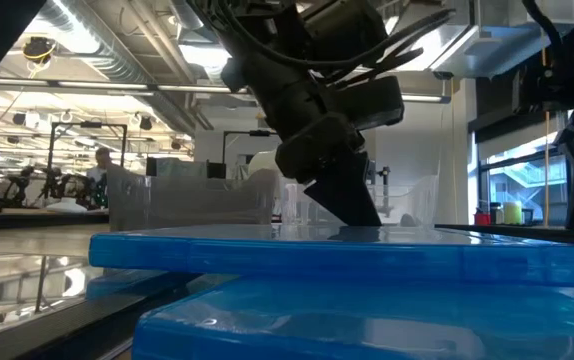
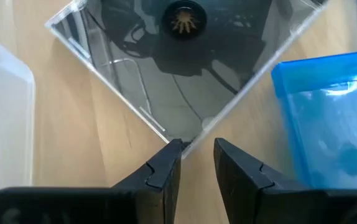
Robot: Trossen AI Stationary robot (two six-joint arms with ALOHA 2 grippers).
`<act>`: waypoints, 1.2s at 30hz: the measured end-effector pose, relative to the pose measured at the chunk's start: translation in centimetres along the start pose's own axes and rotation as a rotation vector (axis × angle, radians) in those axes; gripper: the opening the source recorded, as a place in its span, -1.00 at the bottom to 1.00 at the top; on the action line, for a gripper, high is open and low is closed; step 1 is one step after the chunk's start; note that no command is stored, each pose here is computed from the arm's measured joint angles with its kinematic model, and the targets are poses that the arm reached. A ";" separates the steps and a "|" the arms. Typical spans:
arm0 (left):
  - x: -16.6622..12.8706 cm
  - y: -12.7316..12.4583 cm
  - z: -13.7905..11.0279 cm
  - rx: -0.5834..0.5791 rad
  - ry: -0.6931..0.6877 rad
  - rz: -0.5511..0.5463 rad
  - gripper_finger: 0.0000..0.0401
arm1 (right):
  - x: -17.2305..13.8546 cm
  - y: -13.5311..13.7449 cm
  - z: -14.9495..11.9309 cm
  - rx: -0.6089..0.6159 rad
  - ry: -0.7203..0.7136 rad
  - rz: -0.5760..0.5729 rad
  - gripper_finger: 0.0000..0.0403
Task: Pick & place jewel cases by type
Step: Put the top right black cd case into the transparent bin
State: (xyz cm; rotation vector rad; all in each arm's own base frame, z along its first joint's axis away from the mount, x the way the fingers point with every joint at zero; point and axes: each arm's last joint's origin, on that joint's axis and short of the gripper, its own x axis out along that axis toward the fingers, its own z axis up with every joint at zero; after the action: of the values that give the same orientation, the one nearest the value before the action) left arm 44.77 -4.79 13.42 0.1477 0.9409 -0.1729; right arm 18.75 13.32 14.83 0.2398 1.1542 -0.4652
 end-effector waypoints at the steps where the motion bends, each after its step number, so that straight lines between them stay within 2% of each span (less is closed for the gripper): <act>1: 0.0 0.1 0.0 -0.002 0.000 0.001 -0.52 | 0.0 0.0 0.0 0.000 -0.001 0.001 -0.93; 12: -0.3 0.2 0.2 0.016 0.017 0.003 -0.52 | 0.0 0.0 0.1 0.003 -0.032 -0.009 -0.89; 24: -0.7 0.8 0.3 0.062 0.048 0.010 -0.53 | 0.0 0.0 0.1 0.003 -0.034 -0.007 -0.20; 29: -0.6 0.7 0.4 0.066 0.036 0.010 -0.53 | 0.0 0.1 0.2 0.008 -0.038 0.002 -0.10; 36: -0.7 0.7 0.7 0.064 0.014 0.013 -0.51 | 0.0 0.1 0.2 0.007 -0.038 0.002 -0.09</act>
State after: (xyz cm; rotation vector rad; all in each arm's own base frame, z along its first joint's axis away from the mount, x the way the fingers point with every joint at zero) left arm 45.05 -4.20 14.39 0.2144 0.9485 -0.1903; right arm 18.94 13.35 14.91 0.2378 1.1154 -0.4703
